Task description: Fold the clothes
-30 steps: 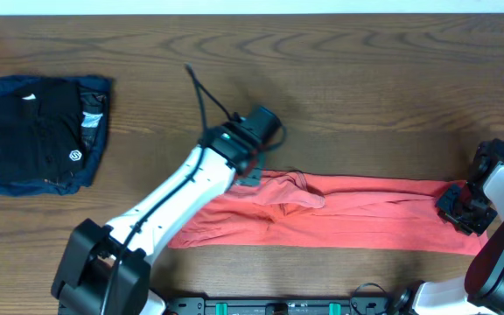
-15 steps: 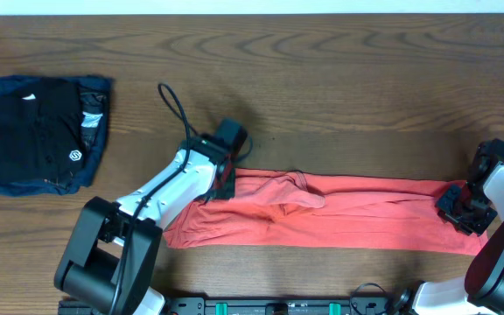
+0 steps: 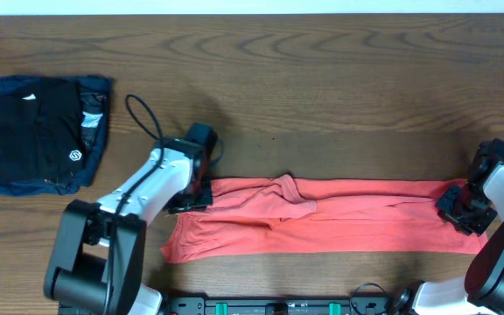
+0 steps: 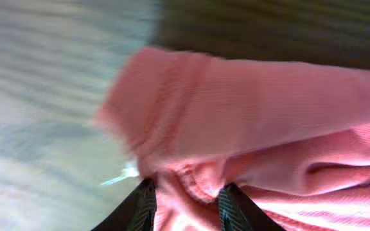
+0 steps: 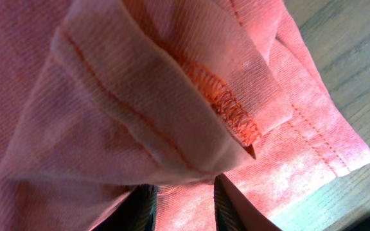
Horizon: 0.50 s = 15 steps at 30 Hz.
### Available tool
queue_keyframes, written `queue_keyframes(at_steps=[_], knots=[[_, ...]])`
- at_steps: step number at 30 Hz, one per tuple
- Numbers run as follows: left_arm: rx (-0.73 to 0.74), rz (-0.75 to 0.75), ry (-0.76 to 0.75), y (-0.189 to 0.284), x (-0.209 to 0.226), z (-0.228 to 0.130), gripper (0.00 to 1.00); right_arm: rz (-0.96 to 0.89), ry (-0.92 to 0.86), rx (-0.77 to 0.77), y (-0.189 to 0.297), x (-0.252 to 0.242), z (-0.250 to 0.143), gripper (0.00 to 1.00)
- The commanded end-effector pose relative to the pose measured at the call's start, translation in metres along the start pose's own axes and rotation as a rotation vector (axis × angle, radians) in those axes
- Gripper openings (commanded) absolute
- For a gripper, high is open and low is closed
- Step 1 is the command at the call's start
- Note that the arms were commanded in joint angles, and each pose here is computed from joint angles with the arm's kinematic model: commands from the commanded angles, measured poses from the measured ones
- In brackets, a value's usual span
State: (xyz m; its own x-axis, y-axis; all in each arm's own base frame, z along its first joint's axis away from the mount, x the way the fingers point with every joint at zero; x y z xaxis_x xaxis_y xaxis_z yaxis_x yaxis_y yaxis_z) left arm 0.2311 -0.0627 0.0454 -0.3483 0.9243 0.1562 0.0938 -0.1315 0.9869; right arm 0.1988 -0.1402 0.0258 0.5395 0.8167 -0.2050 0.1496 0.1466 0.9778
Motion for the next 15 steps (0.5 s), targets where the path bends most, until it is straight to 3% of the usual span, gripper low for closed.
queue_keyframes(at_steps=[1,7,15], knots=[[-0.110,-0.085,0.011,0.039,-0.008,0.015,0.35,0.026,-0.017,0.016,-0.011,0.003,-0.002,0.29],[-0.170,-0.451,-0.105,0.095,-0.065,-0.004,0.38,0.026,-0.018,0.015,-0.011,0.003,-0.002,0.29],[-0.160,-0.532,-0.293,0.095,-0.127,-0.047,0.38,0.026,-0.017,0.015,-0.011,0.003,-0.002,0.29]])
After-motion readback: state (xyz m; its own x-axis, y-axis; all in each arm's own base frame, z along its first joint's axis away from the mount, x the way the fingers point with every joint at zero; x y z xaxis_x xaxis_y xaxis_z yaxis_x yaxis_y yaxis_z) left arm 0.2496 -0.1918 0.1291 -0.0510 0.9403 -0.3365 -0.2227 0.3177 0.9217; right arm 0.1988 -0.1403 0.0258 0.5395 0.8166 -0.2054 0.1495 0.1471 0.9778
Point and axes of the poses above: each gripper's point midway between its finger pads, its own y axis back along the fingers, its own x axis along the line the jaws close on, z = x × y, the point moved 3 cm from there along y, back along the fingers, and after that the axes turned 12 degrees about y, right-handed, at the moved point
